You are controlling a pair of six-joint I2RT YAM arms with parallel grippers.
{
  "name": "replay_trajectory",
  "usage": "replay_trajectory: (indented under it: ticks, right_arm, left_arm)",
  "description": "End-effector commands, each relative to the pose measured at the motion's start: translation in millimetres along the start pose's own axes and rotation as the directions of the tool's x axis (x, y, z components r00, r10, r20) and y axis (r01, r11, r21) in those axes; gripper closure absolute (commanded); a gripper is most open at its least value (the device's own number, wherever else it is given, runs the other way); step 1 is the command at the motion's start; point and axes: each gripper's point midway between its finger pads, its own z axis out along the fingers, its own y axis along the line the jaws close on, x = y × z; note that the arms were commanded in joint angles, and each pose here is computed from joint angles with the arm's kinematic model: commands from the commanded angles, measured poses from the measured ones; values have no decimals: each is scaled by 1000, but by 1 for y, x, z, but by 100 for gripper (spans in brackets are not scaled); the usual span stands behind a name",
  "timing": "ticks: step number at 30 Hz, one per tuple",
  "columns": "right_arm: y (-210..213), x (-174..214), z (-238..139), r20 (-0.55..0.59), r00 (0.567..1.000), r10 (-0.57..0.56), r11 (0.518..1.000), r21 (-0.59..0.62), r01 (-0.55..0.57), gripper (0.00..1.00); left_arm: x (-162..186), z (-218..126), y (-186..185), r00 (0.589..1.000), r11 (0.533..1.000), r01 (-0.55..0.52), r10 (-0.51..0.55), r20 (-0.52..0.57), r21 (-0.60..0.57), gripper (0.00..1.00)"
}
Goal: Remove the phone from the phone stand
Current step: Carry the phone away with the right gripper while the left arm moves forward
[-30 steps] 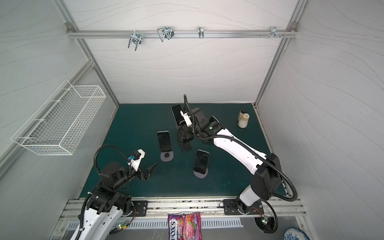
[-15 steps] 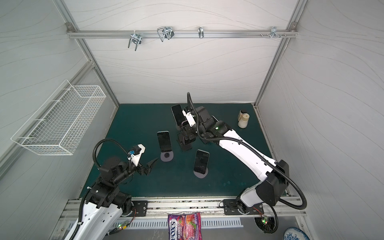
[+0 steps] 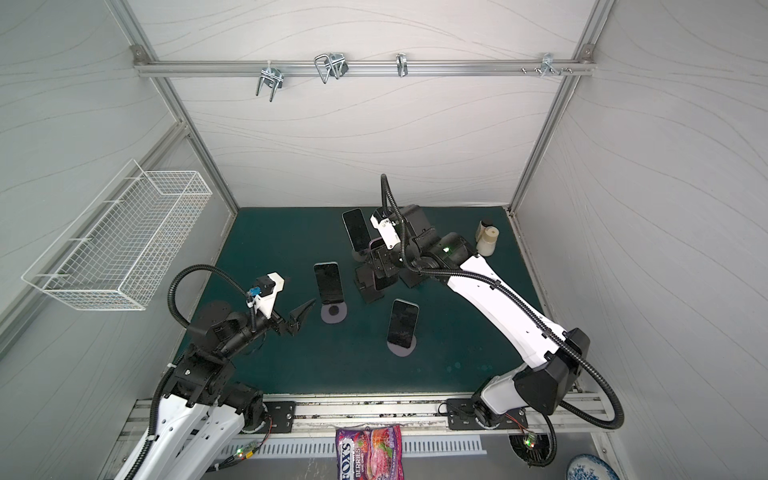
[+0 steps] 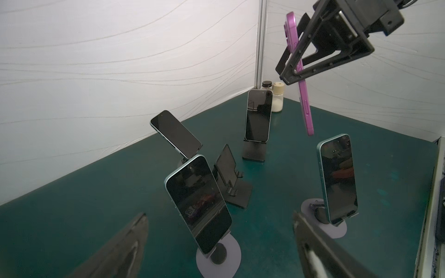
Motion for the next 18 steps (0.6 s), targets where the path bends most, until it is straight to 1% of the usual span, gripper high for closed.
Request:
replay_trajectory:
  ticks: [1, 10, 18]
  right_arm:
    - [2, -3, -29, 17, 999, 34, 999, -32, -33, 34]
    - [-13, 1, -47, -16, 997, 78, 997, -20, -79, 36]
    - [-29, 11, -63, -33, 990, 136, 991, 7, -136, 37]
  left_arm:
    - [-38, -4, -4, 994, 999, -42, 40, 100, 18, 6]
    - [-61, 1, -7, 990, 998, -50, 44, 130, 46, 6]
    - [-75, 14, -14, 988, 994, -74, 62, 144, 78, 6]
